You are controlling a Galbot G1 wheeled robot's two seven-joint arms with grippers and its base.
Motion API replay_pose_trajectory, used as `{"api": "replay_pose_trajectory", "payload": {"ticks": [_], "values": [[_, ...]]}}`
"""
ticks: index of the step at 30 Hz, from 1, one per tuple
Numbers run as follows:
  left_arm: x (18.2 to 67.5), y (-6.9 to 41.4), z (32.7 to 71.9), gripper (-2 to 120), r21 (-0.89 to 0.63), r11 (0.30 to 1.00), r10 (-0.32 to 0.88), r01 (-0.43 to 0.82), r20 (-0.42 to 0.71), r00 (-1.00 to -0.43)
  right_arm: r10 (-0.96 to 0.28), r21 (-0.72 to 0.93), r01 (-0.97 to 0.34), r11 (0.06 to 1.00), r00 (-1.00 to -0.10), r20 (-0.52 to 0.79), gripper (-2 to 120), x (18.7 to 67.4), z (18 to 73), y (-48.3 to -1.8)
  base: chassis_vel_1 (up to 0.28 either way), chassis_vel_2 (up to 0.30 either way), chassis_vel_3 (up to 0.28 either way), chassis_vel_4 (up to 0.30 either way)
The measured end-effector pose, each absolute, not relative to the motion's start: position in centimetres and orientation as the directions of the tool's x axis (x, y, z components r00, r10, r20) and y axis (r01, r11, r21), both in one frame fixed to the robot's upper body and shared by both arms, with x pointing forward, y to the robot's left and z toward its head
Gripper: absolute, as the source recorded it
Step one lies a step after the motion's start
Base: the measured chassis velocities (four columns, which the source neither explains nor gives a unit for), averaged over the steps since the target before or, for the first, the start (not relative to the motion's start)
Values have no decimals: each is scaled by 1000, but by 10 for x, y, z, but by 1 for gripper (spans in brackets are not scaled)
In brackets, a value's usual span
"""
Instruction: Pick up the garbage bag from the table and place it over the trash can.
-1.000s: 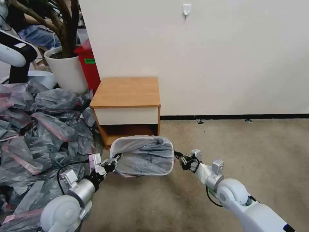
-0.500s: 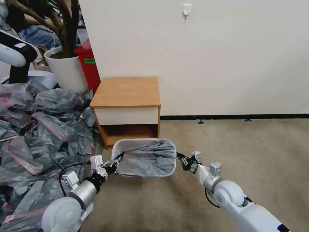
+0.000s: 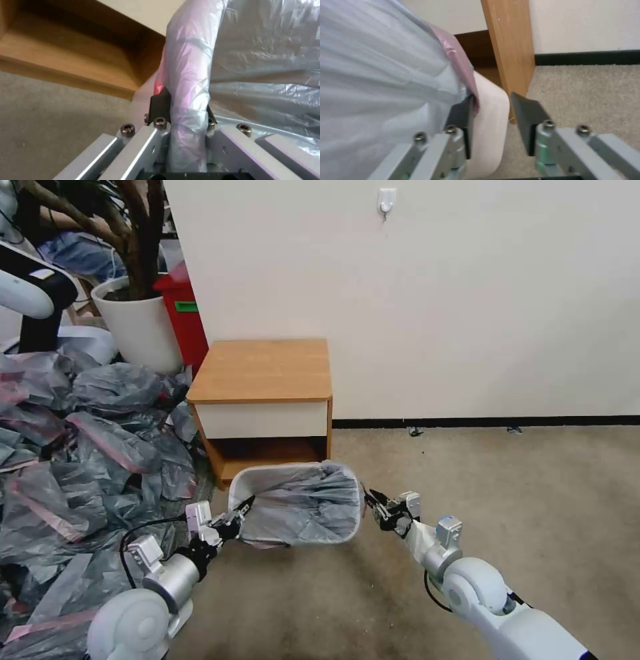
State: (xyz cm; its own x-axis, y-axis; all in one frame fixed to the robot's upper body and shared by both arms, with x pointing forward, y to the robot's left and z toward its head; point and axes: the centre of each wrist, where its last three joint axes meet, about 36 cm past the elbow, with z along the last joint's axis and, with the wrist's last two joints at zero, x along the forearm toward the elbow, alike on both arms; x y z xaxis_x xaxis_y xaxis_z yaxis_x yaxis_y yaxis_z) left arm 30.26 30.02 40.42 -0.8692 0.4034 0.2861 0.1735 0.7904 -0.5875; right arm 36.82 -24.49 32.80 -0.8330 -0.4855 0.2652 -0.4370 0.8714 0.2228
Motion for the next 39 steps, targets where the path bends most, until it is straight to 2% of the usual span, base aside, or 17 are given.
{"api": "replay_pose_trajectory", "payload": {"ticks": [1,5,6,8,10,14,15,17,21,29,35,39], "values": [[303,300,404,3,-588,790,403,173,286,-869,-486,223,-437,871,-833,265,36,368,328,-245,0,0,0,0],[307,302,399,3,-586,795,387,156,292,-875,-476,217,-430,876,-842,256,55,359,334,-248,0,0,0,0],[307,302,399,3,-586,795,387,156,292,-875,-476,217,-430,876,-842,256,55,359,334,-248,0,0,0,0],[308,302,398,3,-585,797,379,148,293,-878,-474,218,-428,877,-844,250,66,356,337,-249,0,0,0,0],[309,302,397,3,-585,798,375,144,295,-879,-472,217,-426,878,-847,247,69,355,338,-249,0,0,0,0],[311,303,396,3,-581,803,366,135,300,-881,-463,219,-417,882,-855,234,88,352,344,-251,0,0,0,0],[311,303,396,3,-581,803,366,135,300,-881,-463,219,-417,882,-855,234,88,352,344,-251,0,0,0,0],[313,306,396,3,-575,807,361,133,303,-882,-457,223,-411,884,-860,227,99,351,347,-253,0,0,0,0],[316,309,395,3,-567,814,349,124,306,-886,-438,229,-391,891,-872,218,108,351,353,-256,0,0,0,0],[322,310,391,3,-559,823,320,102,308,-896,-390,196,-354,914,-902,185,114,351,373,-267,0,0,0,0],[324,306,389,3,-544,834,293,85,309,-905,-407,106,-397,912,-907,108,114,345,408,-267,0,0,0,0],[324,303,388,3,-516,853,277,79,319,-906,-462,17,-461,887,-886,42,110,335,435,-259,0,0,0,0]]}}
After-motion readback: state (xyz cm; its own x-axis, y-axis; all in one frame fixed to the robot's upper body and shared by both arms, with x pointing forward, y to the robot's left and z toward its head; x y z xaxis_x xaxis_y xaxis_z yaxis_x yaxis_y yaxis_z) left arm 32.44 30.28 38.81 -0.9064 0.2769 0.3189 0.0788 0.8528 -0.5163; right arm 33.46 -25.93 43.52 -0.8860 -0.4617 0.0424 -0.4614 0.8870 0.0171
